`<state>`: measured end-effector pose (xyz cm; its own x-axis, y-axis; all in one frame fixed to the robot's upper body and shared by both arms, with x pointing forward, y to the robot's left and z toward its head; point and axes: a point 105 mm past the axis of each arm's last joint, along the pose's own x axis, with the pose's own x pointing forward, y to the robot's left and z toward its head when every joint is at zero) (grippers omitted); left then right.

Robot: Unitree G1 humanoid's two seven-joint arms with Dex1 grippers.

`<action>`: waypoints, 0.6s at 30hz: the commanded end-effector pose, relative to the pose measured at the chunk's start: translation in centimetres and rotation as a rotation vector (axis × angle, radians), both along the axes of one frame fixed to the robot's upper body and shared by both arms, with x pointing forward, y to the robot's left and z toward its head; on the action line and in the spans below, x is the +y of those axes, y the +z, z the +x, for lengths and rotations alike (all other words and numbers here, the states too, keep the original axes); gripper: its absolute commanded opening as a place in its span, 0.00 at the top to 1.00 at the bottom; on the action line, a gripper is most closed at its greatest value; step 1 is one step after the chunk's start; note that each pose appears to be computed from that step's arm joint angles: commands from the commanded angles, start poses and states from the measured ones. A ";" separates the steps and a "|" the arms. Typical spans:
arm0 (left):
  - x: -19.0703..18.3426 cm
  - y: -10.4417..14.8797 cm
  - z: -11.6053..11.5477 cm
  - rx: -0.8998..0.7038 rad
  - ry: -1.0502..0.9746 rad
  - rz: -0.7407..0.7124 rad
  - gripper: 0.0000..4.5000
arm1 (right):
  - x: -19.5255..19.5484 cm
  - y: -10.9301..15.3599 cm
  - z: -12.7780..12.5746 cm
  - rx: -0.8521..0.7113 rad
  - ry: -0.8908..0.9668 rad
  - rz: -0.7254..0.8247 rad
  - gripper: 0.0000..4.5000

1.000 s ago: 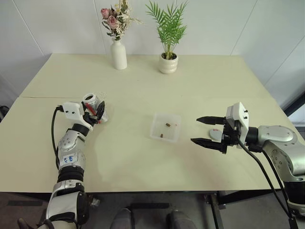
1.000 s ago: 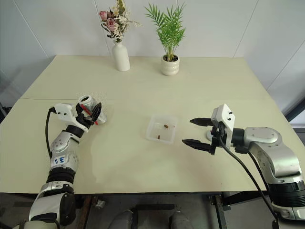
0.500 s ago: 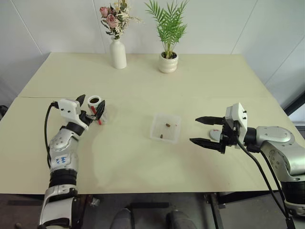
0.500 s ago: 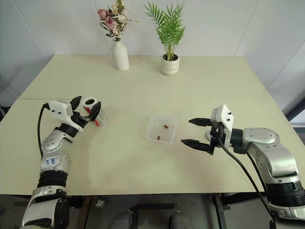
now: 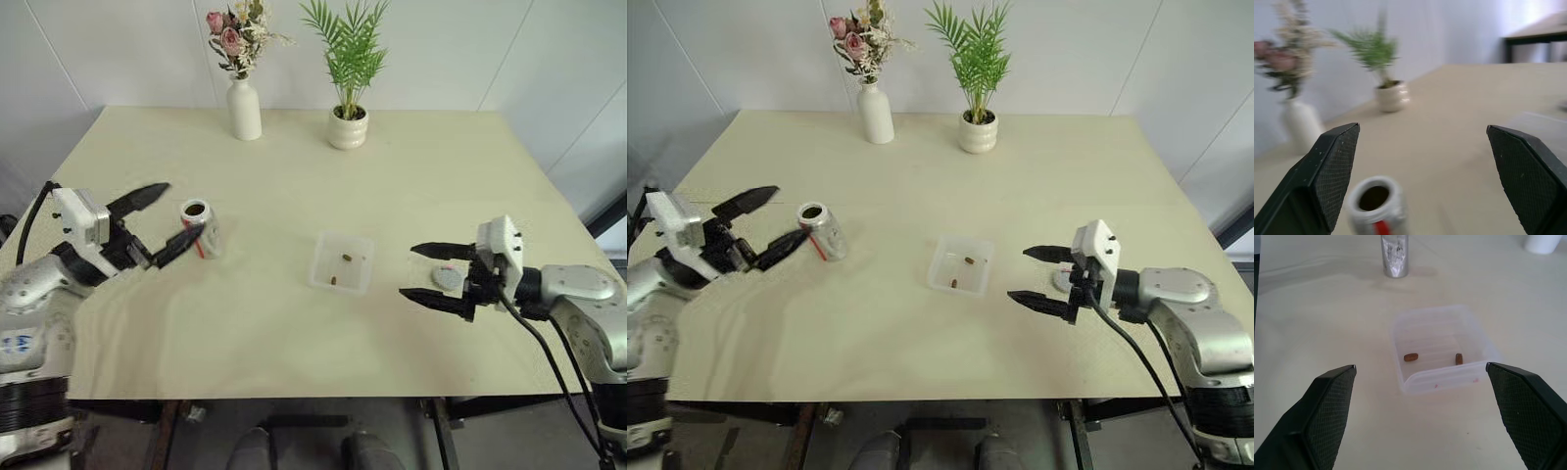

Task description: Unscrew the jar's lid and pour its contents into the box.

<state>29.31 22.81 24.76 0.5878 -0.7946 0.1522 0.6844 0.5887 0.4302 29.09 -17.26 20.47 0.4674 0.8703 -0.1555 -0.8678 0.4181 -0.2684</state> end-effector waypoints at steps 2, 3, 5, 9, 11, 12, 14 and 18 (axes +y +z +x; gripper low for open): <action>-2.3 -1.9 -2.2 0.106 -0.197 0.145 0.01 | -0.8 2.4 -1.0 -0.131 -0.009 -0.013 0.00; -2.2 -2.4 -2.4 0.119 -0.203 0.166 0.01 | -0.7 2.5 -1.3 -0.137 -0.009 -0.014 0.00; -2.1 -3.5 -2.7 0.161 -0.219 0.181 0.01 | -0.7 2.5 -1.9 -0.147 -0.006 -0.025 0.00; -1.8 -4.2 -2.9 0.170 -0.204 0.182 0.01 | -1.0 1.9 -2.8 -0.126 0.013 -0.070 0.00; -1.4 -4.6 -3.0 0.172 -0.194 0.195 0.01 | -0.8 1.4 -3.3 -0.075 0.035 -0.077 0.00; -1.3 -4.8 -3.0 0.171 -0.190 0.196 0.01 | -0.9 1.2 -3.4 -0.064 0.039 -0.081 0.00; -0.9 -4.8 -2.8 0.166 -0.165 0.178 0.01 | -0.7 0.7 -3.6 -0.049 0.045 -0.085 0.00; -0.5 -5.1 -2.7 0.193 -0.144 0.154 0.01 | -0.4 0.9 -3.0 -0.098 0.012 -0.062 0.00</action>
